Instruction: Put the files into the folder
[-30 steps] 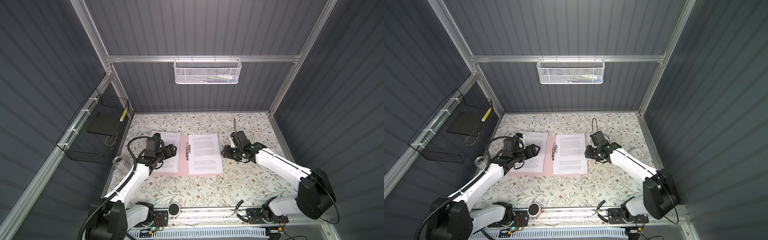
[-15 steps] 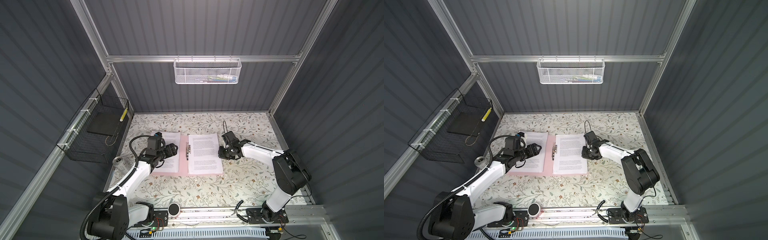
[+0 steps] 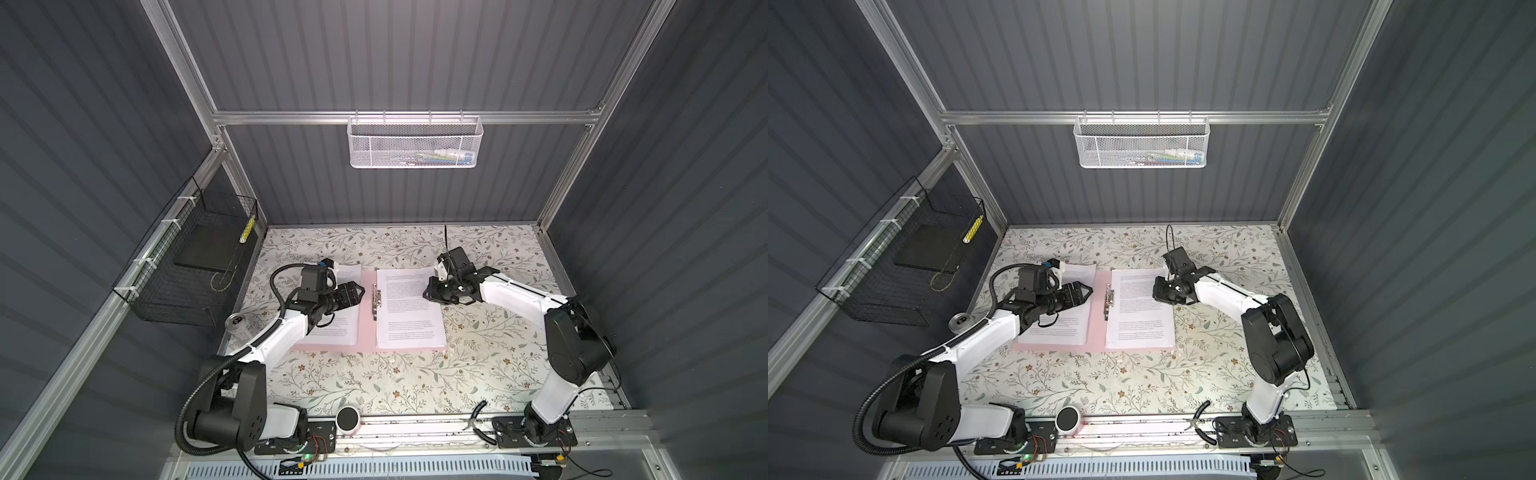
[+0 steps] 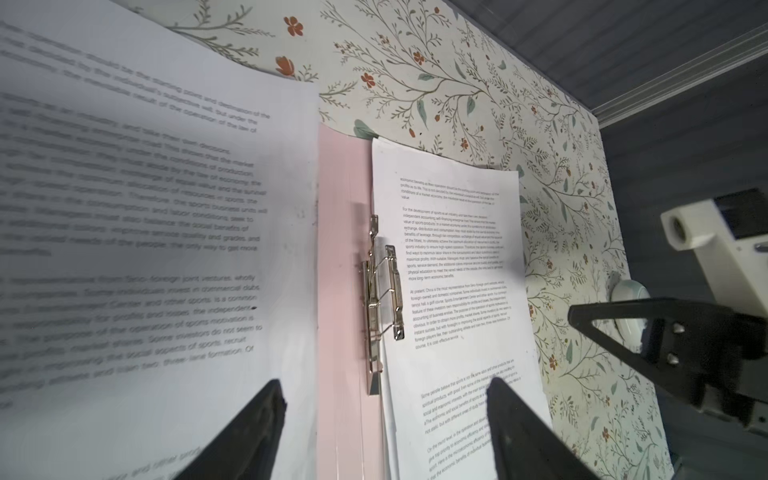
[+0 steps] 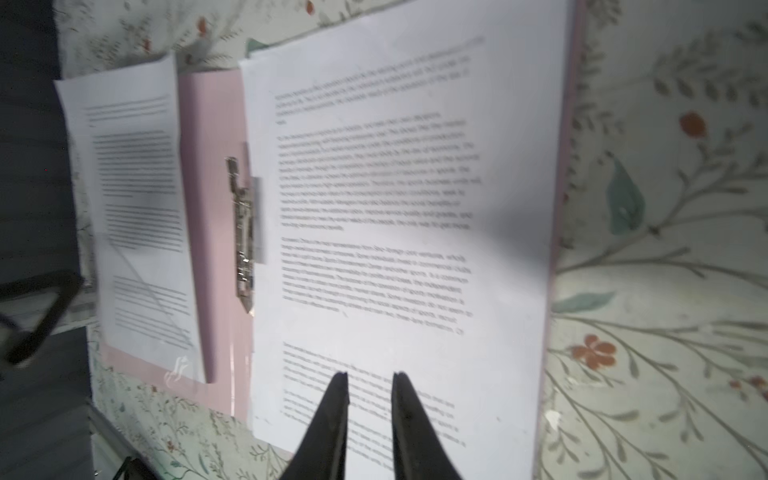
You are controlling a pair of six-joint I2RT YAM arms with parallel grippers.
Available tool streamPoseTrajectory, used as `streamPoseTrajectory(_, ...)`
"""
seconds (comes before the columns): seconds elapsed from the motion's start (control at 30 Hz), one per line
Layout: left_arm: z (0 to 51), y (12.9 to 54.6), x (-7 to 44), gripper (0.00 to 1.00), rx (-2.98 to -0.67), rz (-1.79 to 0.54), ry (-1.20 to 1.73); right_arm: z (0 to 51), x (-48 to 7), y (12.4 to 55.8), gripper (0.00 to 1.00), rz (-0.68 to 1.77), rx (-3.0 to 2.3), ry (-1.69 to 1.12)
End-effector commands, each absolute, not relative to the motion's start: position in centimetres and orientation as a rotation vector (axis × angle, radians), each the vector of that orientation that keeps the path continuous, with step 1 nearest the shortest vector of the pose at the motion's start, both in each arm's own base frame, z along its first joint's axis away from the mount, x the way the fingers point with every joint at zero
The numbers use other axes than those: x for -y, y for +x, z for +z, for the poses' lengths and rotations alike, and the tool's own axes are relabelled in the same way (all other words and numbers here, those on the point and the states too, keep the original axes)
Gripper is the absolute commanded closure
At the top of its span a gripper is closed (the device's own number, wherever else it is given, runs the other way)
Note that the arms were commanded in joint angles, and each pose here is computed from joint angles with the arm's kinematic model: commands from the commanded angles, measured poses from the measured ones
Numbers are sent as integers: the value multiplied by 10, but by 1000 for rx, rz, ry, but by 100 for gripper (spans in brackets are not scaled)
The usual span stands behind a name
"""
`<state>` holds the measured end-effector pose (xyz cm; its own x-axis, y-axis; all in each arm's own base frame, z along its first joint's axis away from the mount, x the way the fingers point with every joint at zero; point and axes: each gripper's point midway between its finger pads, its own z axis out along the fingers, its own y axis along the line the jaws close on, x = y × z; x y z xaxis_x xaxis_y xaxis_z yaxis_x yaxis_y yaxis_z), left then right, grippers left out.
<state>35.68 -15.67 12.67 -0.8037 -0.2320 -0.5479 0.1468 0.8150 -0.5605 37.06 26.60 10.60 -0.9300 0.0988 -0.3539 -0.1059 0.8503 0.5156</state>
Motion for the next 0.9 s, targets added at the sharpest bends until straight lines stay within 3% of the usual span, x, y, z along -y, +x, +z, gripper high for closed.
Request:
streamPoseTrajectory(0.0,145,370,177,23,-2308,-892,49,106,-292,366,81,870,-2687,-98)
streamPoseTrajectory(0.27,130,392,199,24,-2307,-967,76,91,-320,364,99,913,-2732,-143)
streamPoseTrajectory(0.87,101,430,223,25,-2337,-1024,92,65,-328,355,100,933,-2784,-129)
